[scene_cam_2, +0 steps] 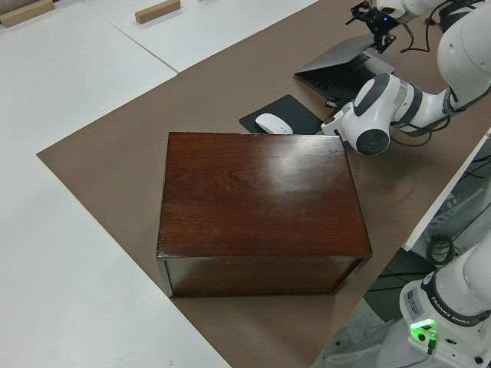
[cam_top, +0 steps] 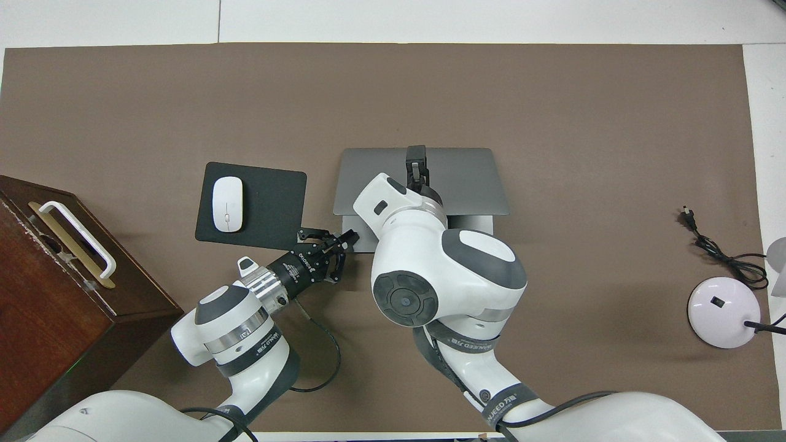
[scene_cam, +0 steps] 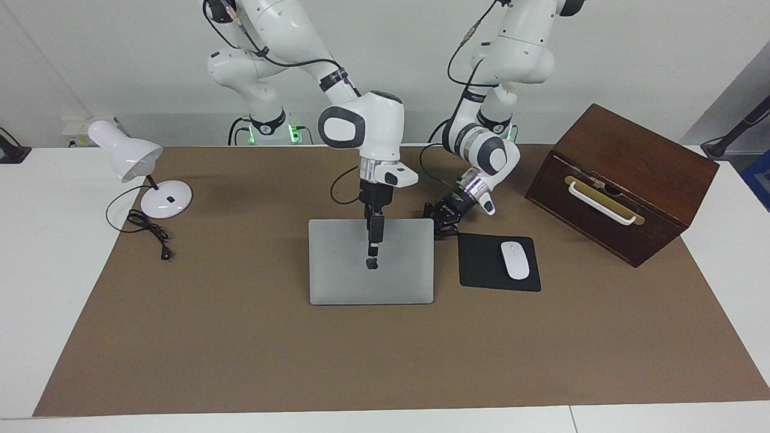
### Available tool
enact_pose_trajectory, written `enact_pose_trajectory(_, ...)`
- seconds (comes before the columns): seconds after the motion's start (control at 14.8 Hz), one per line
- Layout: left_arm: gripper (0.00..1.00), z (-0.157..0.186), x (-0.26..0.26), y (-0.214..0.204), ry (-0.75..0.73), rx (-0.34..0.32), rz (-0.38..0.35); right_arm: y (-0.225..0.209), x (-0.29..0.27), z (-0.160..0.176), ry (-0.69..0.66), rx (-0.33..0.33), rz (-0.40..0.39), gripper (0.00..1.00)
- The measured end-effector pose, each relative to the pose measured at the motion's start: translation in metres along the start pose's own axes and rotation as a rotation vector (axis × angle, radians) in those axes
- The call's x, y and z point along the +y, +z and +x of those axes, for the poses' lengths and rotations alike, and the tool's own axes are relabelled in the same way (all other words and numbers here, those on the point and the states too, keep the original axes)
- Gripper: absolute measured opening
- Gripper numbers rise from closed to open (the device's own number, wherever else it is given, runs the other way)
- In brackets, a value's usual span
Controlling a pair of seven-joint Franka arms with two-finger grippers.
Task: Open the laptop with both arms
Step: 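Lift the laptop lid upward with the right gripper, then push the lid farther open away from the robot with the right gripper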
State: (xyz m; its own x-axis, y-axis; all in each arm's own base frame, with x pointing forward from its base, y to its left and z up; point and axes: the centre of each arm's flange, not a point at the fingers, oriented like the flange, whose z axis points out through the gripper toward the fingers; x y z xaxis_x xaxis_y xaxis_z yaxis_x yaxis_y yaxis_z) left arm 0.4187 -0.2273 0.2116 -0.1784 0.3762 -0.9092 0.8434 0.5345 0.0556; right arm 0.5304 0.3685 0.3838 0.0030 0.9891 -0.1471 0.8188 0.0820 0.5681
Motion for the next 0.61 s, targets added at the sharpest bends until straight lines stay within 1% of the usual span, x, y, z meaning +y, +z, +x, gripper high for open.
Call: enact_pose_trajectory(0.61,0.01,0.000,0.000,0.000,0.000,0.000,0.000,-0.014,0.029,-0.005,0.034,0.004,-0.046,1.00)
